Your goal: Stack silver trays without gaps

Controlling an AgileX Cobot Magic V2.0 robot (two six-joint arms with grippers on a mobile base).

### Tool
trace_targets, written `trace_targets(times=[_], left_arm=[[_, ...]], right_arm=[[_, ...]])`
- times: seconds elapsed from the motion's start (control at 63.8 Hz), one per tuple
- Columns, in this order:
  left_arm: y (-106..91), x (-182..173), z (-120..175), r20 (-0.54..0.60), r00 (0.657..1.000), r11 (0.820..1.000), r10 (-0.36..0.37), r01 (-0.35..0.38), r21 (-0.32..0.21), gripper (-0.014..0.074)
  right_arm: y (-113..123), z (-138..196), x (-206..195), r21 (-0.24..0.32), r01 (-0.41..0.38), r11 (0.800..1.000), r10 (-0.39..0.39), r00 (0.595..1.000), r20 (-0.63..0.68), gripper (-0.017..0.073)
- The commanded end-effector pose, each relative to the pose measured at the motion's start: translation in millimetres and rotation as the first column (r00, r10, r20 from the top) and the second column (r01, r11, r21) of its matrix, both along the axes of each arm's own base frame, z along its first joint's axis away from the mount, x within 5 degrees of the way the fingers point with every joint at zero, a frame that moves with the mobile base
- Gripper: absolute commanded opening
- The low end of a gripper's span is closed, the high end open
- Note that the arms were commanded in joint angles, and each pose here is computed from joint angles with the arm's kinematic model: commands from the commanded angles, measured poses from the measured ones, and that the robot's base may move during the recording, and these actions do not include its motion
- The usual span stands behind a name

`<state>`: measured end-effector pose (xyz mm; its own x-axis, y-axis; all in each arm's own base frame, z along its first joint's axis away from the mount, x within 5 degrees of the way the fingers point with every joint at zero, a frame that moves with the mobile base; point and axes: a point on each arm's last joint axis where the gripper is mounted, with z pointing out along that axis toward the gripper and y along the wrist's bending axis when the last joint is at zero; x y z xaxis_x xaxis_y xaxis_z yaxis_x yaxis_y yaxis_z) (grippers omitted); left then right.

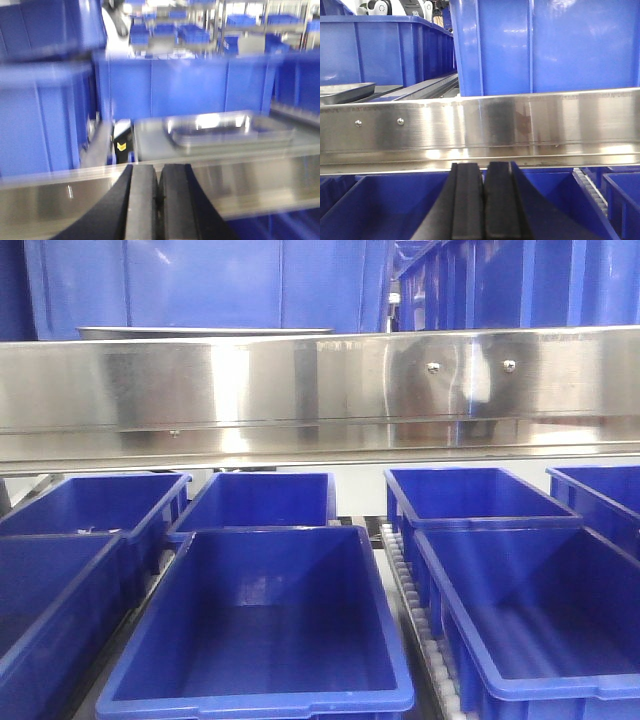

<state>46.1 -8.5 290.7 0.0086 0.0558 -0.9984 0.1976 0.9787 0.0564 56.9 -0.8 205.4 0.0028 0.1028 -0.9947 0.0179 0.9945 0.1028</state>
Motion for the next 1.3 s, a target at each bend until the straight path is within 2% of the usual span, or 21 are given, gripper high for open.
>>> trace_targets(times=[0.0,0.251,0.392,0.517,0.69,0.831,1.034,1.285], left_arm=[[-1.7,5,-25,0.035,0.999,1.000,-0.005,0.005,-0.008,-0.0020],[-3.4,10,-68,0.048,0.999,1.000,-0.012,0.012,-0.011,-0.0020],[-2.4,11,-82,0.016,1.000,0.997,0.010,-0.009,-0.075,-0.0020],[0.8,10,-79,0.053,0.997,0.994,0.062,-0.057,-0.092,-0.0020],[3.8,10,-79,0.054,0.992,0.990,0.115,-0.111,-0.082,-0.0020],[3.9,10,-82,0.034,0.993,0.992,0.117,-0.115,-0.049,-0.0020],[3.9,10,-83,0.022,0.993,0.992,0.117,-0.116,-0.047,-0.0020],[1.9,10,-83,0.029,0.996,0.997,0.080,-0.080,-0.012,-0.0020]], right_arm=[[0,2,0,-0.009,0.006,1.000,-0.006,1.000,0.025,-0.0081],[0,2,0,-0.009,0.006,1.000,-0.006,1.000,0.025,-0.0081],[0,2,0,-0.009,0.006,1.000,-0.006,1.000,0.025,-0.0081],[0,2,0,-0.009,0.006,1.000,-0.006,1.000,0.025,-0.0081],[0,2,0,-0.009,0.006,1.000,-0.006,1.000,0.027,-0.0081],[0,2,0,-0.009,0.006,1.000,-0.006,1.000,0.027,-0.0081],[0,2,0,-0.009,0.006,1.000,-0.006,1.000,0.027,-0.0081],[0,2,0,-0.009,0.006,1.000,-0.006,1.000,0.027,-0.0081]])
